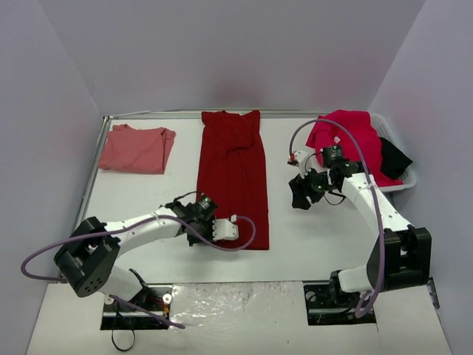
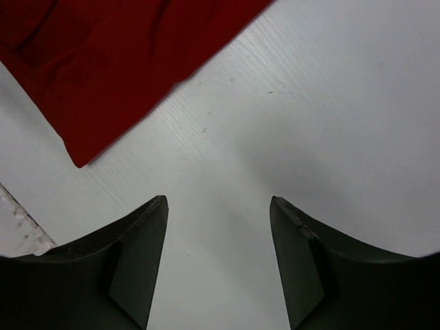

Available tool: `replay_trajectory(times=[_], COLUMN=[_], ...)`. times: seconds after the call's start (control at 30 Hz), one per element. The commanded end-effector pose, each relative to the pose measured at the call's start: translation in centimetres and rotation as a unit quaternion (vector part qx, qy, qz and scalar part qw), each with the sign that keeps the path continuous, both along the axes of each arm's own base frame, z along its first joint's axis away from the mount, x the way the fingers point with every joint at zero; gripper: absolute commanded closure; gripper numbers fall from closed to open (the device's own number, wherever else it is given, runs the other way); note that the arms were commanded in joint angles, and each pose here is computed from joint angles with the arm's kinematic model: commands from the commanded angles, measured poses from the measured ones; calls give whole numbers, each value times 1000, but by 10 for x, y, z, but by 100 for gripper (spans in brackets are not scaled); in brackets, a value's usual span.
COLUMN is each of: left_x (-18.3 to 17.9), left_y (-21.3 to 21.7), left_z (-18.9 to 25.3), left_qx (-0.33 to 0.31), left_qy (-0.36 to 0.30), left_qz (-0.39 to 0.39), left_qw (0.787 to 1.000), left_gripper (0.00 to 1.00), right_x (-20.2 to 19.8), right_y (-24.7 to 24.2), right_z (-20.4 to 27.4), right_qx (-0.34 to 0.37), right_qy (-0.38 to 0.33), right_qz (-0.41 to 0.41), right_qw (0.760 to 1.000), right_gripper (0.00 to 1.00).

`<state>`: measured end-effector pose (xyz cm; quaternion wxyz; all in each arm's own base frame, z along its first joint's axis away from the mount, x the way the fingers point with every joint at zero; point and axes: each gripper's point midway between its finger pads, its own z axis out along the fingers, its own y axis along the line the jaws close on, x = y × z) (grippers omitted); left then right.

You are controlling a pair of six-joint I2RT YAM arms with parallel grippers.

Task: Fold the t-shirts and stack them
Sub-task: Grab the bottom of the folded rectangular tshirt with both arms

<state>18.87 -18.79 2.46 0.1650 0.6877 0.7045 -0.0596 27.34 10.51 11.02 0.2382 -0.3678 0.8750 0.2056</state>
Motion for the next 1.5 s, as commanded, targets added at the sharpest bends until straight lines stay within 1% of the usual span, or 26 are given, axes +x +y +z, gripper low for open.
replay_trajectory(times=[0.0,0.03,0.1,0.13,0.17,0.23,0.3,0.33,0.5,0.57,0.6,0.63,0.67,0.7,0.73,0.9,1.1,1.2,1.33,1.47], left_x=[-1,-3,5,5,9,13,16,17,20,19,19,19,20,20,22,24,28,29,30,30], left_y=[-10,-11,-8,-7,-14,-13,-16,-17,-18,-17,-16,-16,-16,-16,-16,-14,-13,-13,-12,-11], left_z=[21,22,25,24,31,33,41,42,48,47,46,45,45,45,45,43,39,36,34,34], left_qx=[-80,-91,-101,-104,-121,-126,-140,-140,-142,-141,-140,-140,-142,-142,-143,-146,-155,-153,-151,-150], left_qy=[64,76,79,90,98,120,136,140,148,156,160,162,164,167,167,178,190,192,189,187], left_qz=[30,28,44,48,50,65,69,68,74,77,77,79,81,82,85,97,109,110,111,112], left_qw=[994,993,991,989,987,983,978,978,976,975,974,974,973,972,972,968,963,963,964,964], left_gripper=[98,98,98,98,98,98,97,98,98,98,98,98,98,98,98,97,98,98,98,98], right_x=[3,3,-3,-7,-11,-20,-26,-33,-48,-58,-62,-64,-68,-73,-75,-92,-94,-99,-99,-103], right_y=[-1,-2,3,4,9,19,31,43,69,79,82,82,82,85,87,98,106,111,111,116], right_z=[24,25,27,22,21,15,12,9,-2,-14,-19,-25,-36,-41,-45,-63,-70,-77,-86,-86], right_qx=[0,-6,3,2,12,17,21,25,11,1,1,-10,-17,-19,-19,-25,-37,-41,-63,-65], right_qy=[-101,-120,-136,-144,-148,-157,-157,-153,-155,-142,-136,-133,-120,-114,-108,-89,-86,-71,-62,-58], right_qz=[36,53,84,110,130,174,201,224,272,293,301,305,312,323,327,356,371,380,386,392], right_qw=[994,991,987,983,980,972,967,962,950,945,944,943,942,939,939,930,924,921,918,916], right_gripper=[43,41,40,36,34,32,32,33,37,44,44,50,52,57,59,60,59,59,61,62])
